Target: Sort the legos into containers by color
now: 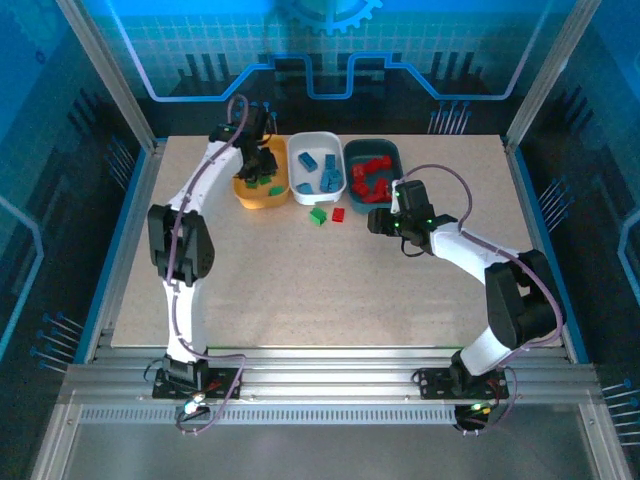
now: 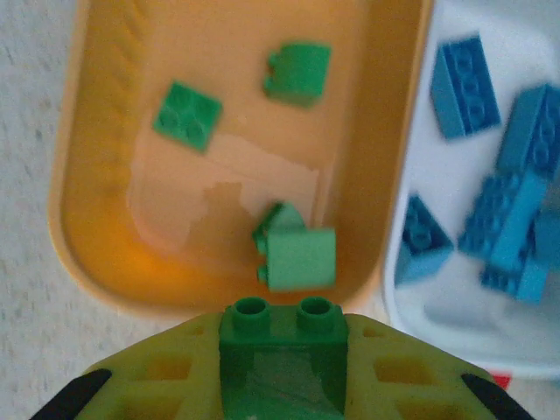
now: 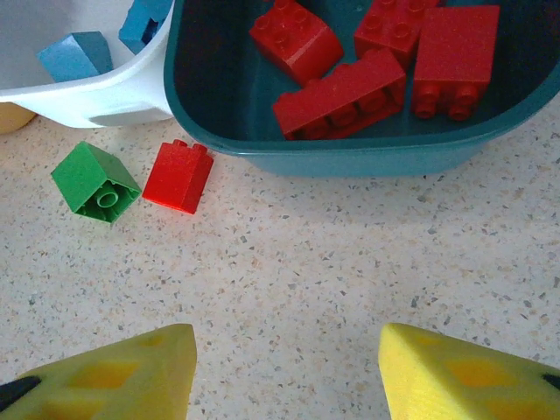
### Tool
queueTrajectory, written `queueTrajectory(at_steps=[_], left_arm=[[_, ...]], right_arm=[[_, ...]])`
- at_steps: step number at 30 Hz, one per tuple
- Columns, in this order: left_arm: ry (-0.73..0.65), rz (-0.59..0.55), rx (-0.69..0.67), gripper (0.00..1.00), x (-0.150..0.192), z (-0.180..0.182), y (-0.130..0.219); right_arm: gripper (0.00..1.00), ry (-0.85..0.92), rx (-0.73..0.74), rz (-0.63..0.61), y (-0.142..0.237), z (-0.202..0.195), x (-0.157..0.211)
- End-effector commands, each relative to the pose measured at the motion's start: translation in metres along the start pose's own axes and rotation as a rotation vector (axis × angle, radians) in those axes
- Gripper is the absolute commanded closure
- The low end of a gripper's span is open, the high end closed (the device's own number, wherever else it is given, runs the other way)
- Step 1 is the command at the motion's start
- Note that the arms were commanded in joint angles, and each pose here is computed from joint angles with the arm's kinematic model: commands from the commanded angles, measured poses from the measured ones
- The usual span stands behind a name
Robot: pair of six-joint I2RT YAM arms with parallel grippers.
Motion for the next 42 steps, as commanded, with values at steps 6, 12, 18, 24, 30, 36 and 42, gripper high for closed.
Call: queueTrajectory(at_steps=[6, 12, 18, 24, 30, 36, 42], left_arm=[[0.022, 0.070, -0.019, 0.78, -0.020, 0.006, -0.035], [0.058, 0.062, -0.008, 0.71, -0.029, 0.018, -0.051], [0.050, 0.057, 0.035, 0.28, -0.034, 0.017, -0.051], [0.027, -0.016, 0.101, 0.04, -0.046, 0.012, -0.002], [0.048, -0.114, 0.229, 0.01, -0.027, 0.016, 0.074], [0.132, -0.170, 0.310, 0.01, 0.039, 0.053, 0.112], [0.170, -0.127, 0.390, 0.01, 0.094, 0.072, 0.113]], right_arm=[[0.41, 0.017, -0.045, -0.016, 0.008, 0.006, -0.004], [0.41, 0.076, -0.077, 0.006, 0.003, 0.023, 0.001], [0.39, 0.160, -0.098, 0.041, -0.004, 0.046, 0.008], [0.34, 0.314, -0.115, 0.070, -0.013, 0.083, 0.017], [0.26, 0.533, -0.058, 0.073, -0.039, 0.124, 0.014], [0.26, 0.591, -0.006, 0.150, -0.085, 0.131, 0.010], [0.28, 0.602, 0.008, 0.160, -0.110, 0.136, 0.003]])
Point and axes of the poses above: each hand's point on the last joint's axis, 136 mm out from that joint toward the fingers, its own y axis back along the fingers, its own z axis along the line the jaws close on, x = y × z, the point moved 8 cm from there along y, back along the fingers, and after that the axes turned 3 degrees about -y, right-handed, at the moved point
